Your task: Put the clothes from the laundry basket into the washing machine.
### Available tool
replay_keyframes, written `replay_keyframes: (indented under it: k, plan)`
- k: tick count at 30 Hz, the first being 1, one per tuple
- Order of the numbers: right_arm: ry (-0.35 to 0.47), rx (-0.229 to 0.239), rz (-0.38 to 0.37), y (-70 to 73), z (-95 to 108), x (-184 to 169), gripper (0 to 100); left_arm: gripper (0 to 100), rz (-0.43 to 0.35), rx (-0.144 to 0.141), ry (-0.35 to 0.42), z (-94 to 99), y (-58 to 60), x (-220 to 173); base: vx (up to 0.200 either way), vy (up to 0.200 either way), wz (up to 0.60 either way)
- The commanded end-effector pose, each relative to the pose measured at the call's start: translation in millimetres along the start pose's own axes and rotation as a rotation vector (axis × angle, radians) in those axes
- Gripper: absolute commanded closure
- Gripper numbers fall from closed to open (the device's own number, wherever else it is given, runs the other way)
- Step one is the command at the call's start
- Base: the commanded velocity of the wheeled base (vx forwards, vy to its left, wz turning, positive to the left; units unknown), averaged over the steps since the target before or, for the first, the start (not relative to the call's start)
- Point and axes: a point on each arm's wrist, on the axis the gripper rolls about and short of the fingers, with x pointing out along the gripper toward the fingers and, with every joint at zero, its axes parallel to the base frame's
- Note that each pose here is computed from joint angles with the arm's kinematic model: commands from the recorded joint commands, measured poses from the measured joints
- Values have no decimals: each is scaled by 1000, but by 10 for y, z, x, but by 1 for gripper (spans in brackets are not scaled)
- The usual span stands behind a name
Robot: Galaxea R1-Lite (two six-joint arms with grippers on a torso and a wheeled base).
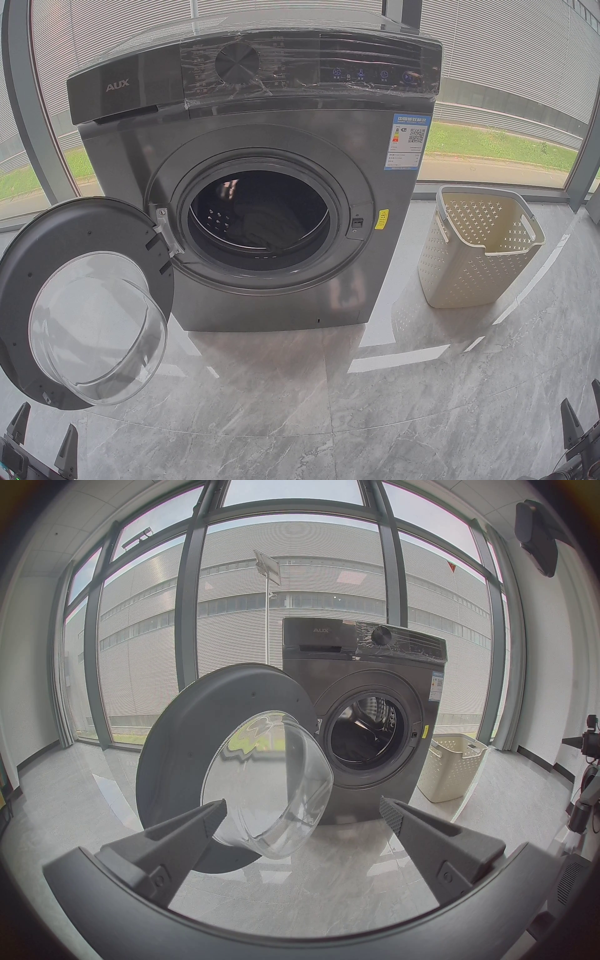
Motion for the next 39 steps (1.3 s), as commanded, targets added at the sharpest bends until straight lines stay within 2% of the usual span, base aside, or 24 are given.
replay_keyframes:
  k: [1,7,11,13,19,39]
  plan:
    - [-9,0,1,-2,-20,-7,0,0,1,2,4,-51,1,3,0,0,0]
    - [-9,0,0,-2,-20,-7,0,0,-25,25,4,-51,-4,3,0,0,0]
    - [-9,0,1,-2,-20,-7,0,0,-25,13,5,-53,-5,3,-50,0,0]
    - [-9,0,1,-2,-20,-7,0,0,-22,19,5,-53,-4,3,-200,0,0]
    - [-9,0,0,-2,-20,-7,0,0,-22,14,5,-53,-4,3,-200,0,0]
    - [2,-13,22,2,-24,-9,0,0,-17,13,5,-53,-3,3,0,0,0]
